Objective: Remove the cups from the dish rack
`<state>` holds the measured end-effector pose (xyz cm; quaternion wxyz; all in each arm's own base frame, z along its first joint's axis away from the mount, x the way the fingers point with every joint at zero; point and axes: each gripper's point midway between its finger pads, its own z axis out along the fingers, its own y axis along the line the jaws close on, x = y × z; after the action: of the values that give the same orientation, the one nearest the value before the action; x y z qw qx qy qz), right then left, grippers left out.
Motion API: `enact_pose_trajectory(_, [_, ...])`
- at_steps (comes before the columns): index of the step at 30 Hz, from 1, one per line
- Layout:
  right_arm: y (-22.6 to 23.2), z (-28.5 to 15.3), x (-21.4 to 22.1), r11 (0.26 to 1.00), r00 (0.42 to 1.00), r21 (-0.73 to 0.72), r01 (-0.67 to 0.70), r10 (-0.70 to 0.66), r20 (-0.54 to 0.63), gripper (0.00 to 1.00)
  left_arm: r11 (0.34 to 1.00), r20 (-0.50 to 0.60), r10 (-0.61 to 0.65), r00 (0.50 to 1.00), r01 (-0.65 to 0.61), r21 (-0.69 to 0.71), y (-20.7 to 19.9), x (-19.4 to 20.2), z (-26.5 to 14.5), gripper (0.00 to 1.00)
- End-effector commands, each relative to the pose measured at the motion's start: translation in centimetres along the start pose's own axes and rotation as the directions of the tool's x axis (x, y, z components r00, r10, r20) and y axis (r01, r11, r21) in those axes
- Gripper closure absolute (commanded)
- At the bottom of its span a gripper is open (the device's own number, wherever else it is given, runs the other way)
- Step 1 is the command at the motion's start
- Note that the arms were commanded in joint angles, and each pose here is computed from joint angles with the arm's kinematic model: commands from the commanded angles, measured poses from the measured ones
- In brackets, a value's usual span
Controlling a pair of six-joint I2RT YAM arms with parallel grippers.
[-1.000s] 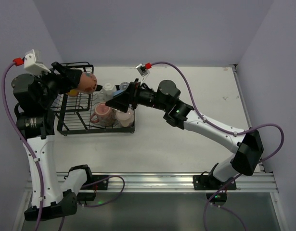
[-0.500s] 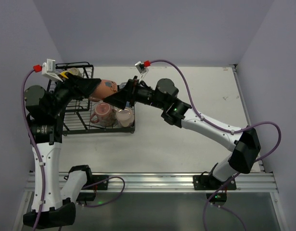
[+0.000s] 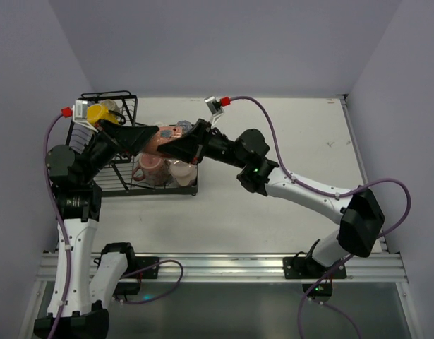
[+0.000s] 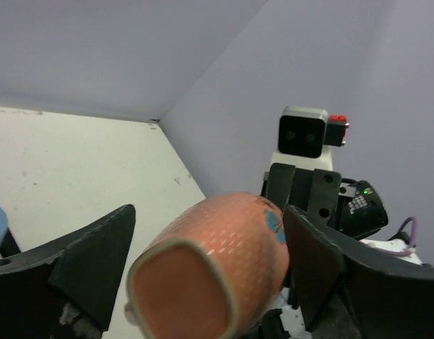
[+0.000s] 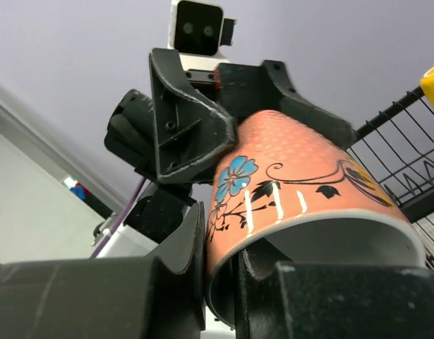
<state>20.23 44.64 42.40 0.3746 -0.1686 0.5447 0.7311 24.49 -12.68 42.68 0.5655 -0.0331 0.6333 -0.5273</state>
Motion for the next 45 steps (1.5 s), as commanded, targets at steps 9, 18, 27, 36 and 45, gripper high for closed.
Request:
enact_pose_trajectory(9, [-1.0, -8.2, -2.4, 0.922, 0.974, 0.321, 0.216, -0.228, -0.002, 1.0, 0.877, 0.015, 0.452, 0.892, -0.441, -0.19, -1.6, -2.6, -2.8, 0.0])
enact_pose_trajectory(18, [-16.2, -25.9, -7.5, 0.327, 0.946, 0.888, 0.322, -0.152, -0.287, 1.0, 0.831, -0.196, 0.518, 0.832, -0.544, -0.112, 2.0, 5.7, -4.5, 0.0])
enact_pose_trajectory(27, [-28.6, -27.4, -10.6, 0.146, 0.91, 0.9, 0.41, 0.008, -0.416, 1.0, 0.738, -0.269, 0.567, 0.778, -0.625, -0.253, 4.7, 7.0, -7.1, 0.0])
enact_pose_trajectory(36, [-36.8, -27.8, -8.7, 0.094, 0.859, 0.877, 0.471, 0.178, -0.48, 1.0, 0.709, -0.294, 0.516, 0.804, -0.594, -0.38, 7.5, 6.8, -6.8, 0.0])
enact_pose_trajectory(45, [-39.4, -29.6, -6.8, 0.047, 0.822, 0.86, 0.508, 0.274, -0.5, 0.97, 0.682, -0.182, 0.504, 0.844, -0.518, -0.516, 7.5, 3.2, -5.5, 0.0])
